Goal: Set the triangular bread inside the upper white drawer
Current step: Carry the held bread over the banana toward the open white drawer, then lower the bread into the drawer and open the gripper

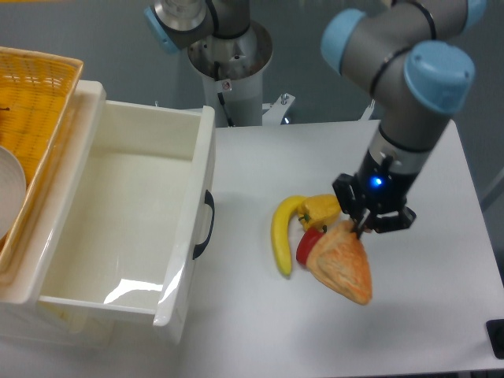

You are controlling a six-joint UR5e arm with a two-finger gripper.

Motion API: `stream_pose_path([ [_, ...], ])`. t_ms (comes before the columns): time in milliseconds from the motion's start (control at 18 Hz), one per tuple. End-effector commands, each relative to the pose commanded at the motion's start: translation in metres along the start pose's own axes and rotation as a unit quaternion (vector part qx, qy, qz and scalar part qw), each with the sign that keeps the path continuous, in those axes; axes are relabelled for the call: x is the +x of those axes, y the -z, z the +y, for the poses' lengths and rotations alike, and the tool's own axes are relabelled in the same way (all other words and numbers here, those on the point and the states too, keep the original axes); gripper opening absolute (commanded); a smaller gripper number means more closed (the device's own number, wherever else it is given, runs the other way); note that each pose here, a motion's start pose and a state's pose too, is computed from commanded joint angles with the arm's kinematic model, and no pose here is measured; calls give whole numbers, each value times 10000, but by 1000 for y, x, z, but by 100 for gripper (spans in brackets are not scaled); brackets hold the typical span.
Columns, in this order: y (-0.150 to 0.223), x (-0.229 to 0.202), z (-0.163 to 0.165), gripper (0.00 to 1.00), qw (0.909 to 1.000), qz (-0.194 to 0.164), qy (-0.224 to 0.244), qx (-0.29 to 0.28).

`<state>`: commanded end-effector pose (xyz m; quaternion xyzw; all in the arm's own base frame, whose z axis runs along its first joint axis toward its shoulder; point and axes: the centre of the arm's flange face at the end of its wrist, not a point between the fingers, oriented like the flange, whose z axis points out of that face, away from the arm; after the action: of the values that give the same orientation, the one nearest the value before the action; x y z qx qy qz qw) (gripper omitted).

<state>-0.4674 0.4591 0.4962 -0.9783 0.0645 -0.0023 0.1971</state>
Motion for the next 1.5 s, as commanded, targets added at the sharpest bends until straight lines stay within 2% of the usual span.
stream_pose_path([
  [278, 16, 60, -39, 0, 9994, 219, 4, 260],
  [556, 12, 122, -73, 0, 9966, 662, -348, 342],
  [722, 19, 155, -81, 0, 9954, 693, -552, 368],
  [1111, -37, 183, -92, 3, 9902, 1031, -935, 101],
  [1278, -47, 193, -97, 3, 9887, 1085, -1028, 89],
  [1389, -51, 195, -95, 8, 9883, 1111, -1040, 74],
  [1500, -59, 202, -99, 27, 9868, 1194, -1094, 44],
])
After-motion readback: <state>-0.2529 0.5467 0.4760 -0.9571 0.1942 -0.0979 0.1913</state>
